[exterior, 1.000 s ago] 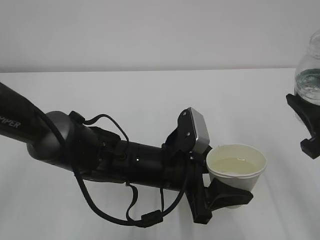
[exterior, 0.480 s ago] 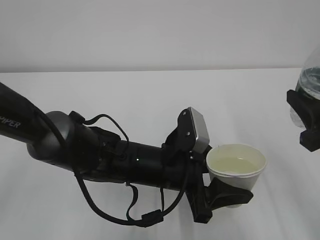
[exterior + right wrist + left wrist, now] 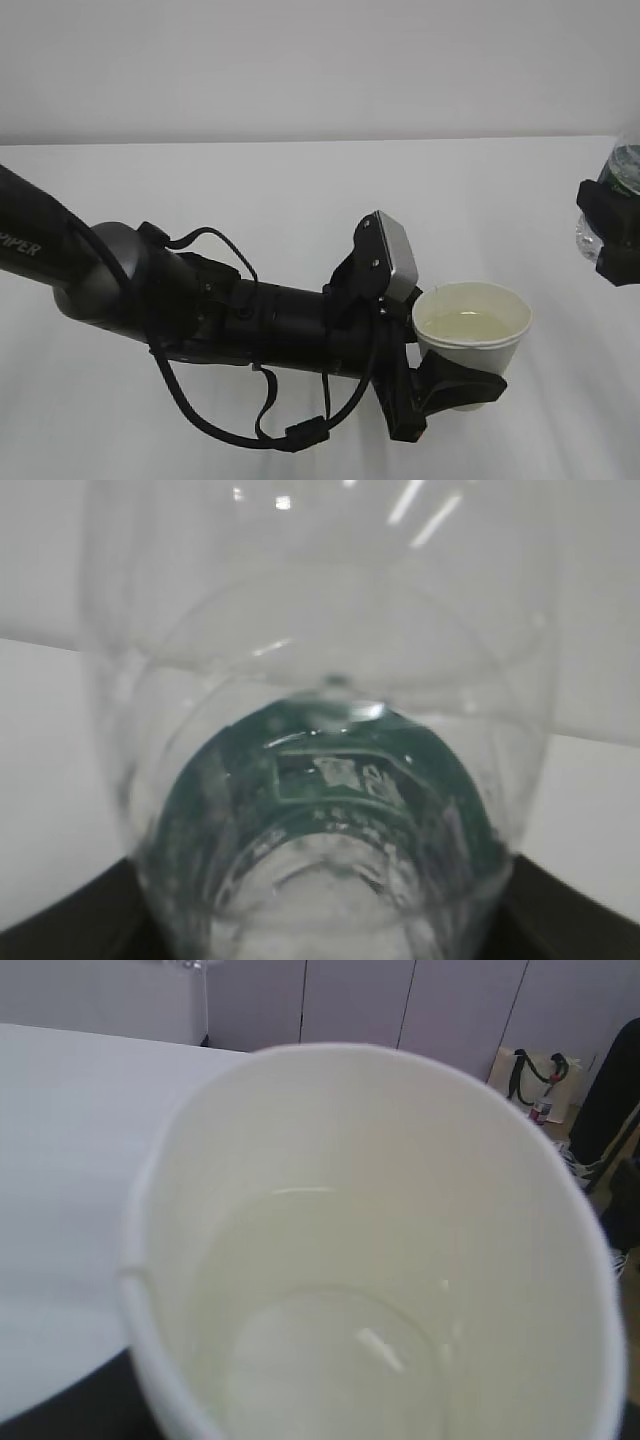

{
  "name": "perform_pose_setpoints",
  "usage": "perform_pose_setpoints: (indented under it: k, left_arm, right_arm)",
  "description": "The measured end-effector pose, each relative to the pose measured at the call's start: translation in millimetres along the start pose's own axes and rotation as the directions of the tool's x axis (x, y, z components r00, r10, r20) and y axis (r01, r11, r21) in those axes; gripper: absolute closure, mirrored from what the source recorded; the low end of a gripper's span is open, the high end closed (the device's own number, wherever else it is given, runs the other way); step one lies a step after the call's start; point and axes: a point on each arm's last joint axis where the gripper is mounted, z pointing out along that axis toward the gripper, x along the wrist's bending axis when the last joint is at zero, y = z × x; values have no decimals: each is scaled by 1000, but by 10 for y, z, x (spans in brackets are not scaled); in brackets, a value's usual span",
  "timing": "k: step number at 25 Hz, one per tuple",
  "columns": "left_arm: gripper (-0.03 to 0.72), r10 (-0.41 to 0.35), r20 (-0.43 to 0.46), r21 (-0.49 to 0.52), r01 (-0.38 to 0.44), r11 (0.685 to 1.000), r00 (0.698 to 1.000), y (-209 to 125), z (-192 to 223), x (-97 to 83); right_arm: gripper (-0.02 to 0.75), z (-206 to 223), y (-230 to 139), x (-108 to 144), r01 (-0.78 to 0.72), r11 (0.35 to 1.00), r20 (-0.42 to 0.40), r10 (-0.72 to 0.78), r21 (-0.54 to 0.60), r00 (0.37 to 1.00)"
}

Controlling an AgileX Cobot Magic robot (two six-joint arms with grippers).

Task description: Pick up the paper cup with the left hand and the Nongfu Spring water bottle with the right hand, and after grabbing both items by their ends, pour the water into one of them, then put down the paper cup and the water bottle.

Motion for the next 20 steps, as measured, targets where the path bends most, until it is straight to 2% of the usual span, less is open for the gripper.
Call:
perform_pose_setpoints:
  k: [4,9,14,20]
  left_arm:
    - [253,0,0,1,0,1000,1000,-1,0,0]
    - [253,0,0,1,0,1000,1000,-1,0,0]
    - [253,0,0,1,0,1000,1000,-1,0,0]
    - [253,0,0,1,0,1000,1000,-1,0,0]
  right_arm:
    - [284,54,-47,-15,-39,999,14,39,-6,999]
    - [285,55,-161,-48,-111,990,65,117,-89,991]
    - [285,12,-440,-52,-160,987,115,159,-4,981]
    - [285,20,-537,-56,-174,984,133,169,33,977]
